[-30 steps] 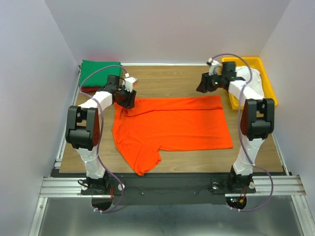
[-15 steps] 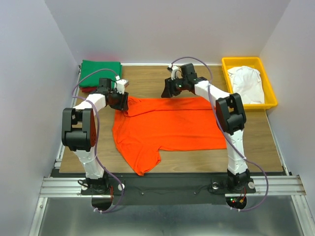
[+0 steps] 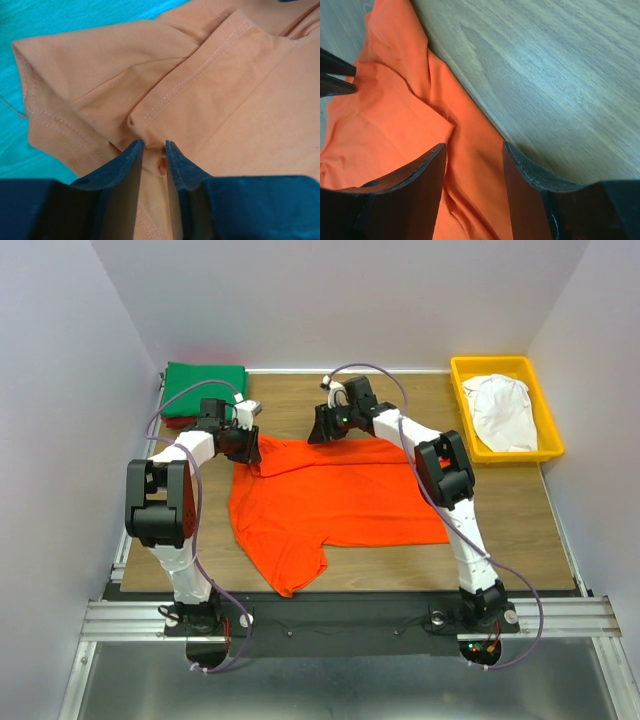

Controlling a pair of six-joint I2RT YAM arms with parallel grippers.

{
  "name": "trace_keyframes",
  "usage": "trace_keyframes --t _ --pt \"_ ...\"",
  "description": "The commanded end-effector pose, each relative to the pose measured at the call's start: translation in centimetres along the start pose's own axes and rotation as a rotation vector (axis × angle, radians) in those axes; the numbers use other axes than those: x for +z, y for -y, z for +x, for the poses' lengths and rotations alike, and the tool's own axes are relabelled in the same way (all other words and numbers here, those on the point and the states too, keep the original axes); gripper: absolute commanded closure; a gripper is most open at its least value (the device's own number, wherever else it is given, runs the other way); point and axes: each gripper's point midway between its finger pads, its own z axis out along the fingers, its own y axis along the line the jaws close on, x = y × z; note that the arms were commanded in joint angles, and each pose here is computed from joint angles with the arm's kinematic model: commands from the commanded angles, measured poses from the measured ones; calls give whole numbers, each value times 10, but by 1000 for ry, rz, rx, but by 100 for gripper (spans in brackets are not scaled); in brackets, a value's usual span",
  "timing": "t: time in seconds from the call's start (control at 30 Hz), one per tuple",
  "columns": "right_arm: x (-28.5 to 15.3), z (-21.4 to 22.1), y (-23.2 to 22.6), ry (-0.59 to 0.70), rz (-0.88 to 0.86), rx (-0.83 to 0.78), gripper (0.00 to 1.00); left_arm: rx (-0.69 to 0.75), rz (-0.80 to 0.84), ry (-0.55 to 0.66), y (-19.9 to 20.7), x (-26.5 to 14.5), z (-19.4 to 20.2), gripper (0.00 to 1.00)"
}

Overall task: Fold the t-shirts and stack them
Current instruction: Fold the tshirt

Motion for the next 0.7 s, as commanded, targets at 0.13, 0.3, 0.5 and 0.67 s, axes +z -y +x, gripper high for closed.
trace_keyframes --t 0.13,0.3,0.5,0.67 --pt "17 -20 -28 51 -87 -22 48 22 21 59 4 -7 -19 72" --pt "22 -11 -36 31 -110 -16 51 27 22 62 4 -7 -20 75" --pt "31 -1 -40 8 -132 -1 54 28 20 63 4 -9 -21 75" --pt "33 2 -39 2 -131 5 62 32 20 66 4 -10 -22 73"
